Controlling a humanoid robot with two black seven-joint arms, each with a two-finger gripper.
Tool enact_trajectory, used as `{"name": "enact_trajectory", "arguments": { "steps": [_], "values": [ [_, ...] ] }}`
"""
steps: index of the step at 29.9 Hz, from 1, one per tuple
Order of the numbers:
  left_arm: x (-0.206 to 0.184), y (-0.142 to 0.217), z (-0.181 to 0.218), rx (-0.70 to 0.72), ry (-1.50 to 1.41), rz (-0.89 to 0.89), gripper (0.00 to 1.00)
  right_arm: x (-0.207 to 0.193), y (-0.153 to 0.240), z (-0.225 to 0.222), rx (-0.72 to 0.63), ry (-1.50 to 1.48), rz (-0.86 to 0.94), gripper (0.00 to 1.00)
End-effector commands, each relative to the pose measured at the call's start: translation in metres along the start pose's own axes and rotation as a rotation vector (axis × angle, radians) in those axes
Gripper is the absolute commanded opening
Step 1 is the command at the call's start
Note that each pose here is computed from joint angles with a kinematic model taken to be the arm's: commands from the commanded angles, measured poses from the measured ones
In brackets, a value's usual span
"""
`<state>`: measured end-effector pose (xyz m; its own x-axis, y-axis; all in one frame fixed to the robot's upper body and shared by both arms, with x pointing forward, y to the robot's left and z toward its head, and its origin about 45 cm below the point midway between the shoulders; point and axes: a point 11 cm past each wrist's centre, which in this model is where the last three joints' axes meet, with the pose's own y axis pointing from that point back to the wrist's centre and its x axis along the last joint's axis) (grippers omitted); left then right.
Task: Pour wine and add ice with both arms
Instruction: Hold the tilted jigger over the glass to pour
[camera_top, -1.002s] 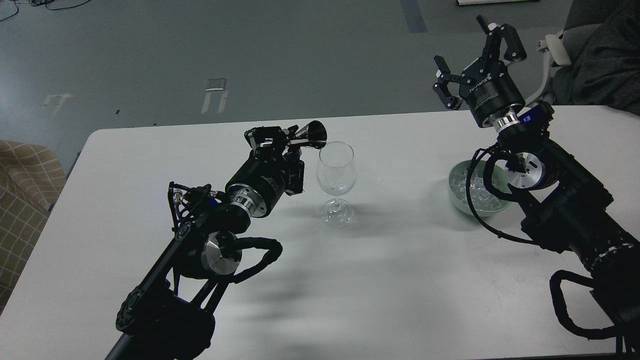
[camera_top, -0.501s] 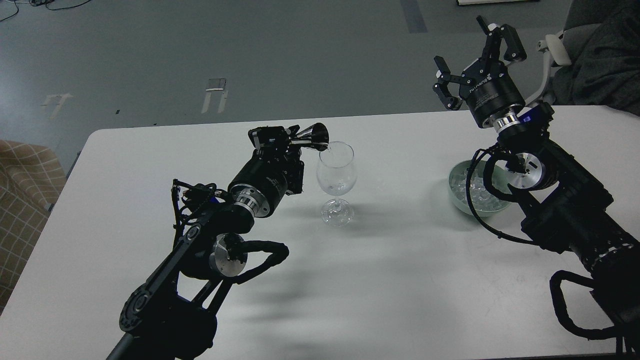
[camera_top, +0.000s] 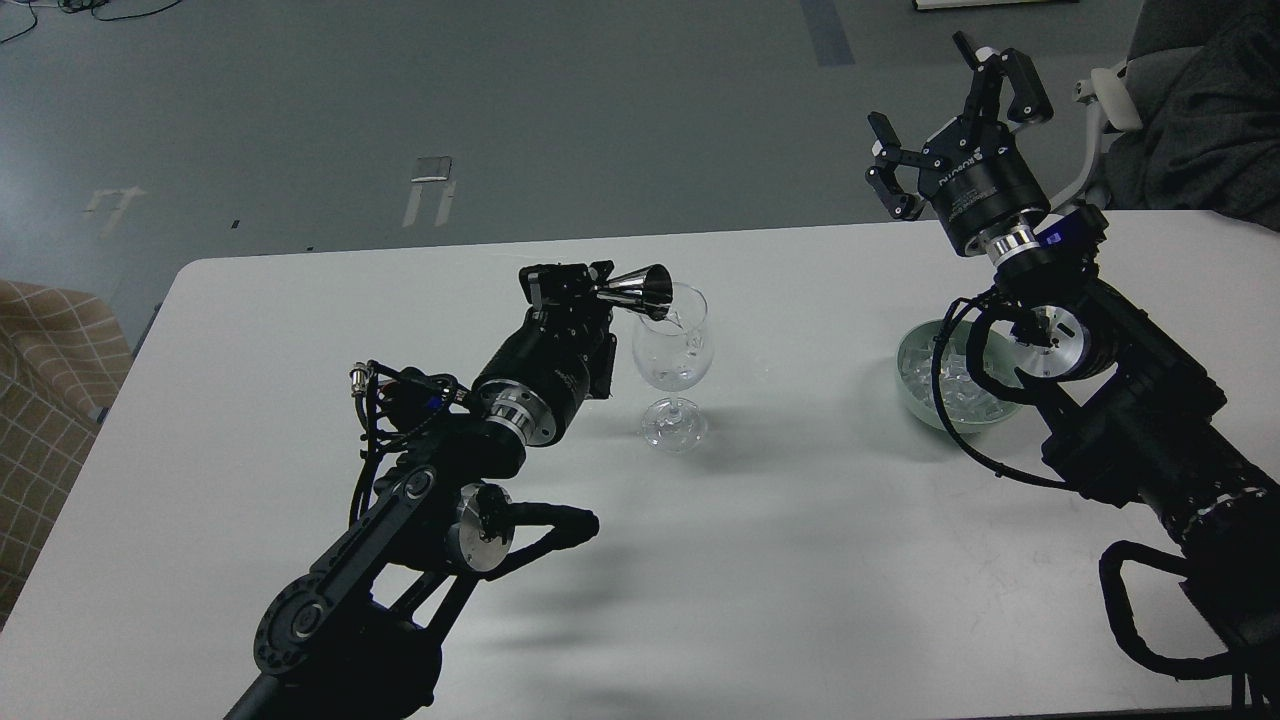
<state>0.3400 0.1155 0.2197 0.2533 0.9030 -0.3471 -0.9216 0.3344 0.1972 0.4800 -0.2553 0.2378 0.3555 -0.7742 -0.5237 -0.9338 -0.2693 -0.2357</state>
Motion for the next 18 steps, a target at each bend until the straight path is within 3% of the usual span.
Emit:
{"name": "enact_trajectory", "arguments": {
  "steps": [1,18],
  "values": [
    [0.0008,-0.0001,0.0009,-0.004,-0.007,0.007,0.0,-0.0001,-0.0001,-0.0004,0.001,0.0,-0.001,1.0],
    [0.0029,-0.0017,0.0092,-0.052,-0.117,0.04,0.0,0.0007,0.0011,0.0013,-0.002,-0.001,0.002,1.0]
  ]
}}
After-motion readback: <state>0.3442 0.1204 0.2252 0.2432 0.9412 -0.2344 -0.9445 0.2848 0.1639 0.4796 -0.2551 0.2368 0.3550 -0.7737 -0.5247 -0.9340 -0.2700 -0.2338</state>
